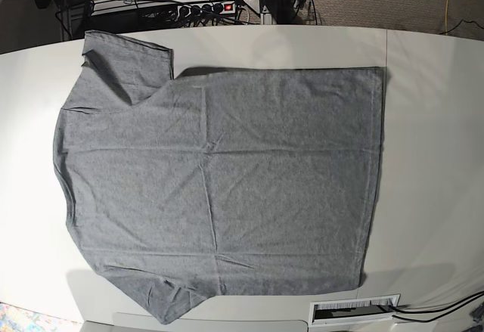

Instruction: Fold the T-shirt properly

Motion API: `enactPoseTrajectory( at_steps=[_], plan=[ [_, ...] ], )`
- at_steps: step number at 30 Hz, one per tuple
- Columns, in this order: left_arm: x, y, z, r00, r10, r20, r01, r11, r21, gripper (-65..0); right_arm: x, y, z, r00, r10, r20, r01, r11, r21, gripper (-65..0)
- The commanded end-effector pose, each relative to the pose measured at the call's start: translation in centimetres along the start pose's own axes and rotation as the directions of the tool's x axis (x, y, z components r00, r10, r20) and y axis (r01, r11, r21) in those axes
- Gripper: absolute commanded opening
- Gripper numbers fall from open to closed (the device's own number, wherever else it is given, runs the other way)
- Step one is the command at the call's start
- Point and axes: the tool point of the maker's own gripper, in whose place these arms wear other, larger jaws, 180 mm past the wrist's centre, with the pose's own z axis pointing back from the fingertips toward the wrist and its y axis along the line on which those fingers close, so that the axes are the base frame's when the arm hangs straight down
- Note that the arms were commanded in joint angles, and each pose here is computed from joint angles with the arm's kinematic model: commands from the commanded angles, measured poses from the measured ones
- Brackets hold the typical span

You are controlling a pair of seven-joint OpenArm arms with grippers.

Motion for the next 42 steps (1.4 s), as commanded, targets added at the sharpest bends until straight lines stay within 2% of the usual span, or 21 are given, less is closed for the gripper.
enactPoseTrajectory(
  at_steps=[1, 5, 9, 13, 17, 21, 26, 31, 35, 39, 42],
  plan=[
    [0.5, 0.1, 1.0, 1.0, -0.017, 0.019, 0.017, 1.0, 0.017, -65.0, 0.0, -0.7, 0.6, 1.0, 0.028, 0.009, -0.028, 0.999, -0.025, -65.0],
    [2.3, 1.3, 2.4, 0.994, -0.084, 0.073, 0.08, 0.995, 0.059, -65.0, 0.9, -2.8, 2.3, 0.993, 0.117, 0.023, -0.113, 0.985, -0.128, -65.0],
    [3.9, 3.3, 4.1, 0.976, -0.184, 0.119, 0.169, 0.977, 0.127, -65.0, 2.0, -5.1, 4.3, 0.979, 0.2, 0.039, -0.185, 0.953, -0.239, -65.0],
    [6.2, 4.9, 5.3, 0.94, -0.29, 0.179, 0.255, 0.947, 0.196, -65.0, 3.4, -7.4, 6.5, 0.958, 0.283, 0.045, -0.246, 0.892, -0.379, -65.0],
    [9.4, 6.7, 6.0, 0.901, -0.36, 0.244, 0.286, 0.913, 0.291, -65.0, 5.1, -8.5, 8.8, 0.939, 0.34, 0.061, -0.271, 0.835, -0.48, -65.0],
    [11.2, 8.0, 6.5, 0.878, -0.414, 0.24, 0.318, 0.88, 0.353, -65.0, 6.4, -9.2, 10.4, 0.927, 0.368, 0.069, -0.276, 0.795, -0.54, -65.0],
    [13.5, 9.5, 7.2, 0.818, -0.521, 0.242, 0.398, 0.818, 0.415, -65.0, 7.5, -10.7, 11.8, 0.919, 0.388, 0.067, -0.266, 0.738, -0.62, -65.0],
    [15.1, 10.3, 7.9, 0.786, -0.552, 0.278, 0.409, 0.802, 0.436, -65.0, 9.3, -11.6, 13.0, 0.909, 0.405, 0.101, -0.24, 0.705, -0.668, -65.0],
    [16.9, 12.8, 6.7, 0.76, -0.586, 0.281, 0.393, 0.759, 0.52, -65.0, 10.7, -12.9, 13.9, 0.904, 0.409, 0.121, -0.208, 0.67, -0.713, -65.0],
    [18.5, 15.3, 5.8, 0.76, -0.584, 0.285, 0.344, 0.734, 0.586, -65.0, 12.5, -15.3, 14.9, 0.894, 0.433, 0.118, -0.18, 0.586, -0.79, -65.0],
    [19.5, 16.6, 5.4, 0.756, -0.583, 0.297, 0.317, 0.723, 0.614, -65.0, 13.0, -16.9, 15.3, 0.904, 0.413, 0.111, -0.149, 0.548, -0.823, -65.0]
  ],
)
